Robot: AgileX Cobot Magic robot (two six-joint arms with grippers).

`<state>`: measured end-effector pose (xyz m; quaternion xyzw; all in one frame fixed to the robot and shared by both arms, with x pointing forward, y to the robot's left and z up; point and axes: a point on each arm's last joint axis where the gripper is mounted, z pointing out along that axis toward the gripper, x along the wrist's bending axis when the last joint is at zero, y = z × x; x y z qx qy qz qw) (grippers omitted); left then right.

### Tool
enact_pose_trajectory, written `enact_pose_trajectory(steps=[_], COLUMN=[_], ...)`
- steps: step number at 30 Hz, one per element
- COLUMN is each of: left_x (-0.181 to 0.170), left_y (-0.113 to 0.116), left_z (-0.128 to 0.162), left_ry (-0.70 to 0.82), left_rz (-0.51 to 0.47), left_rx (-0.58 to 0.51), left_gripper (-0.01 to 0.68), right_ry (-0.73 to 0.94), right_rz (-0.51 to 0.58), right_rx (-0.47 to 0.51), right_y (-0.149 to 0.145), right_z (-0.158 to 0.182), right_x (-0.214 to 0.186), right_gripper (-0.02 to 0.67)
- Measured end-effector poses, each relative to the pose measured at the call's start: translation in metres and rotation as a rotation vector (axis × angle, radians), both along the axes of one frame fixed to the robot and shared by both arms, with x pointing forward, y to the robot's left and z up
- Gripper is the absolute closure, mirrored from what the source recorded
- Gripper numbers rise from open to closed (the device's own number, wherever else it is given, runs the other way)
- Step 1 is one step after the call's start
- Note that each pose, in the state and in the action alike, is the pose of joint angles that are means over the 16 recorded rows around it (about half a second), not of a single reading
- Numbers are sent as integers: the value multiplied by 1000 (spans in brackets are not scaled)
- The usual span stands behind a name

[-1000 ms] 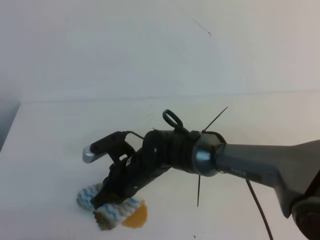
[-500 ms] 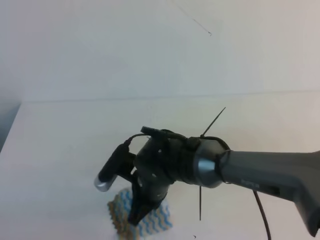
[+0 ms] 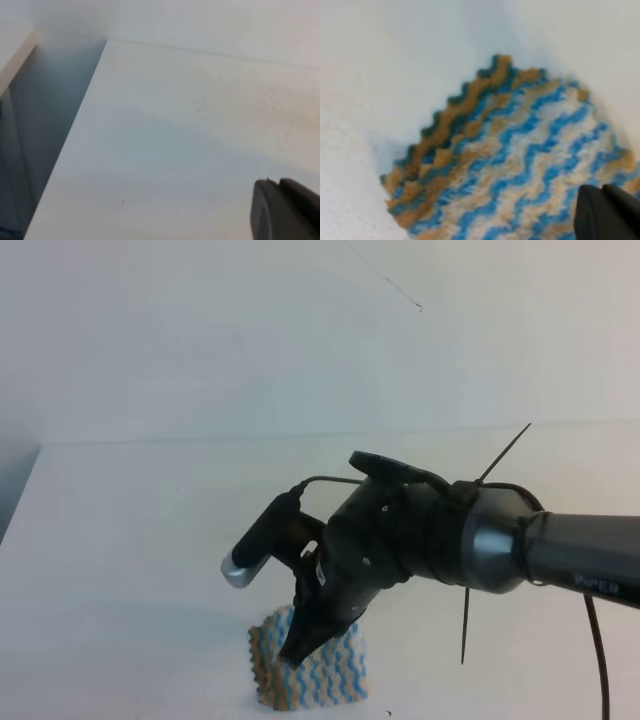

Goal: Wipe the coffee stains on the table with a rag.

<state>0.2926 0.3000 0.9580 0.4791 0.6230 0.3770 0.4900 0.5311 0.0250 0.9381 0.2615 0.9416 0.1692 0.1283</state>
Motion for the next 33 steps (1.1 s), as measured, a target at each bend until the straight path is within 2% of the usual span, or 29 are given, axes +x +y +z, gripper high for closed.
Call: enact_pose_trajectory(steps=[11,21,26,29,33], left_x=[0,0,0,0,0], left_y=[0,0,0,0,0], left_z=[1,-1,-2,-2,-1], left_ry=[0,0,0,0,0], left_rz=[0,0,0,0,0], left_rx=[1,1,0,0,0], left_gripper=[674,674,674,674,674], right_ry=[157,290,306,297,280], right_rz=[31,69,73,86,115], right_rx=[45,302,383,399,369], right_y=[8,38,48,49,43], right_z=[-21,-27,-26,-19,-6], right_x=[-11,-28,-33,-34,-35], right_gripper=[647,647,647,647,647])
